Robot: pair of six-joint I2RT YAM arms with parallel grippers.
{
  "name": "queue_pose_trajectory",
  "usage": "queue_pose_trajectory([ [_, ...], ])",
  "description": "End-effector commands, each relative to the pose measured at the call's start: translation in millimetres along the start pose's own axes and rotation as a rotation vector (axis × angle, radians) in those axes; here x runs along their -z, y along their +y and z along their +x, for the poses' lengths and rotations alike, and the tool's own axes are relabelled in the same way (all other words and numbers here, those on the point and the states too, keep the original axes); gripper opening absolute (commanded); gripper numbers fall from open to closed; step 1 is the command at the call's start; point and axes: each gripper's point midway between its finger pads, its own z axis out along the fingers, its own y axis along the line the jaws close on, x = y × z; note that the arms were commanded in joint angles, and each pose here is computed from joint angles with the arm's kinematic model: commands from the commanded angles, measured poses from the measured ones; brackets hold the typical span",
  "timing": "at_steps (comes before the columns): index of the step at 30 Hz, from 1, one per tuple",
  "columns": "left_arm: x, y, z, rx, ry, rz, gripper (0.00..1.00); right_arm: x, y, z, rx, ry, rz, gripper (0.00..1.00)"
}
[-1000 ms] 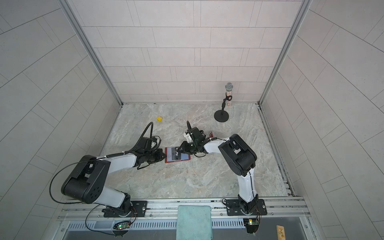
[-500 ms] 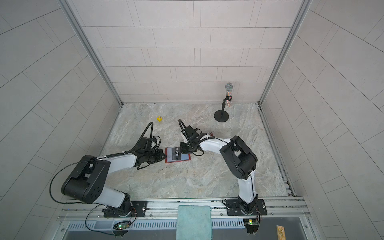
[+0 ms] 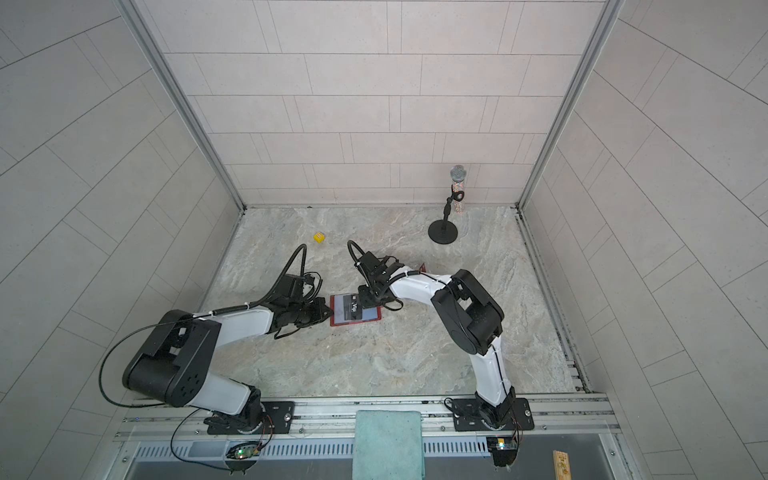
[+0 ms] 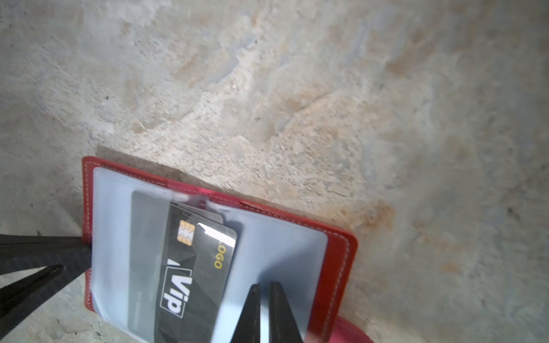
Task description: Put the credit cards into the card holder
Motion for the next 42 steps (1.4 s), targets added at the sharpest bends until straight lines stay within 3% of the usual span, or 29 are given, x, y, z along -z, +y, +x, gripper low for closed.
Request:
queue_pose_trajectory([
  [1,1,0,3,-0.005,0.025,-0.008,0.00,-9,-4,13,0.022,0.051,0.042,0.10],
  [35,2,-4,2,-0.005,0.027,0.011,0.00,-14,53,14,-0.036,0.061,-0.286,0.11],
  [42,6,-9,-1,-0.018,0.022,0.015,0.00,14,43,3,0.002,-0.014,-0.219,0.23],
])
